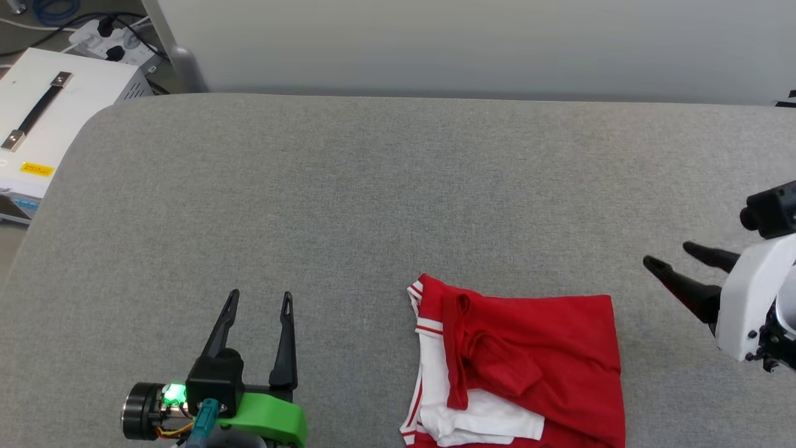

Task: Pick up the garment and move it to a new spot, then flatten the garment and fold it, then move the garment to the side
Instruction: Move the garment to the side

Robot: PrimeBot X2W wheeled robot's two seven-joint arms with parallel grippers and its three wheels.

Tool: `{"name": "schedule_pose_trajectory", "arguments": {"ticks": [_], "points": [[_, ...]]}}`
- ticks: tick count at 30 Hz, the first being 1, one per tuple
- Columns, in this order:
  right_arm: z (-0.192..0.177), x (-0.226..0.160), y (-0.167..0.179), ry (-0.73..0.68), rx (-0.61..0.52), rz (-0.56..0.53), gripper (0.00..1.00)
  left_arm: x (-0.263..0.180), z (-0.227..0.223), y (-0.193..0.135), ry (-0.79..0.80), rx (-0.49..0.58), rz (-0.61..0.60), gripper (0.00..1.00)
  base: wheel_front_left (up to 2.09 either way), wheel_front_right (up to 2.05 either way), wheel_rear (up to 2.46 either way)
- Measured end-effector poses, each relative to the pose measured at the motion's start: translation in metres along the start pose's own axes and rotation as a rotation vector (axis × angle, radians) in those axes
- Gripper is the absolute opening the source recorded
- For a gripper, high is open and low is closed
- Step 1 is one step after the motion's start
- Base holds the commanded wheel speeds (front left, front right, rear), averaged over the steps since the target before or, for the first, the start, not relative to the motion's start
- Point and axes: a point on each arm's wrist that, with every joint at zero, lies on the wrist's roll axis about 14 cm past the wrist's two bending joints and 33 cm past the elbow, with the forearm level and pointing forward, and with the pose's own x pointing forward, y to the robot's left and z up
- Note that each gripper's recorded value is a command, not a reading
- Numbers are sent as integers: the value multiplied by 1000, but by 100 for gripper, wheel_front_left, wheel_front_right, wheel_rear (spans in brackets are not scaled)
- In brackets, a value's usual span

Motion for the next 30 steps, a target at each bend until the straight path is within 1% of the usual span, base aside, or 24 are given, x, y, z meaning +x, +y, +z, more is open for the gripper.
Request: {"name": "schedule_pose_trajectory", "arguments": {"ticks": [2, 7, 11, 14, 18, 22, 26, 30], "points": [[-18, 1, 3, 113, 21, 29, 100, 1, -1, 0, 1, 0, 2, 100, 0, 0, 0], [-57, 6, 11, 292, 77, 81, 100, 5, -1, 0, 1, -1, 2, 100, 0, 0, 0], [-94, 10, 21, 421, 92, 115, 100, 7, -4, 1, 11, -4, 3, 100, 0, 0, 0], [-114, 15, 28, 482, 117, 139, 100, 10, -6, 1, 15, -4, 3, 100, 0, 0, 0], [-136, 24, 45, 530, 176, 187, 100, 13, -10, 2, 25, -3, 5, 100, 0, 0, 0], [-152, 33, 50, 550, 212, 195, 100, 17, -15, 2, 38, -3, 1, 100, 0, 0, 0], [-168, 36, 50, 594, 201, 198, 100, 20, -16, 1, 41, -3, -2, 100, 0, 0, 0], [-170, 39, 50, 588, 204, 205, 100, 20, -19, 2, 49, -3, 2, 100, 0, 0, 0]]}}
